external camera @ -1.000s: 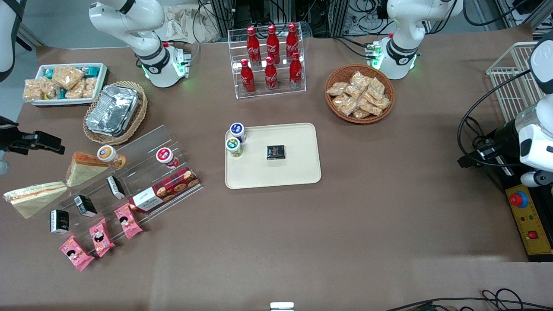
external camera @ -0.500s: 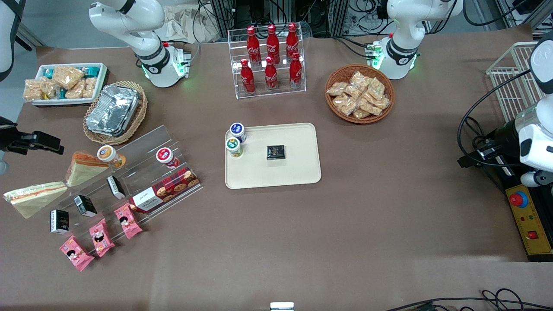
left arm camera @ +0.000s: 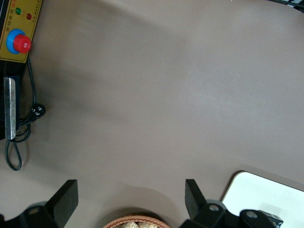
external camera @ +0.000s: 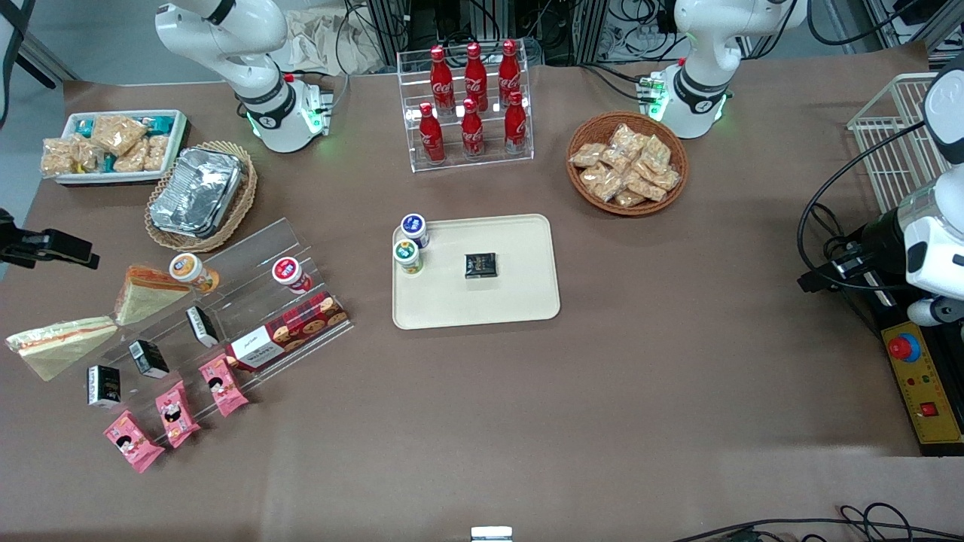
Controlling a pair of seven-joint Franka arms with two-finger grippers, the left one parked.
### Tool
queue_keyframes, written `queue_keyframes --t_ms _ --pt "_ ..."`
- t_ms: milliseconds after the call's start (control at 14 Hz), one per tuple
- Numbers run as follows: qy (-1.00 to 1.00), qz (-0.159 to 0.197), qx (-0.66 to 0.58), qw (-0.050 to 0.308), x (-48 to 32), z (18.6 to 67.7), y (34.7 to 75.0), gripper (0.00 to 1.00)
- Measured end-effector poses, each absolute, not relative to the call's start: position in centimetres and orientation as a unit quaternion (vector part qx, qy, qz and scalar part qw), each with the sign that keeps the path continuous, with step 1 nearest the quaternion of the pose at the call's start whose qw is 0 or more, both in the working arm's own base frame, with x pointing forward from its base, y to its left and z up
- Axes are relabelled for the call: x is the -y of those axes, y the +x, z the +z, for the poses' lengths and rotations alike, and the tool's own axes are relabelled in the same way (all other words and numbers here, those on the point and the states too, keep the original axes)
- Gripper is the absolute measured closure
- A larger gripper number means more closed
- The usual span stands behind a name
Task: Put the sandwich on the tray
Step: 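Move the right gripper over the acrylic rack toward the wrapped sandwiches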
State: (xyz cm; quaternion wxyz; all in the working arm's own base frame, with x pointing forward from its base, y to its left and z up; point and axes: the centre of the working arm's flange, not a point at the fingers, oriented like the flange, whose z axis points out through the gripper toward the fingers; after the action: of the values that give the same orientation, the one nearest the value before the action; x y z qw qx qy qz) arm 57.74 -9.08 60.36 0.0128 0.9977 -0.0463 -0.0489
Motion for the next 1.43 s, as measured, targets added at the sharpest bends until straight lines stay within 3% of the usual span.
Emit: queue_keyframes --t_ms 429,714,1143,1429 --pt "0.985 -0.051 0.162 0.017 16.2 59.8 56.5 0.03" --pt "0.952 -0.042 0.302 0.035 17.6 57.7 57.9 0.03" --pt "0.884 0.011 0.465 0.041 21.7 55.9 59.3 0.03" --pt "0.863 0.034 0.502 0.041 24.2 52.3 60.1 0.03"
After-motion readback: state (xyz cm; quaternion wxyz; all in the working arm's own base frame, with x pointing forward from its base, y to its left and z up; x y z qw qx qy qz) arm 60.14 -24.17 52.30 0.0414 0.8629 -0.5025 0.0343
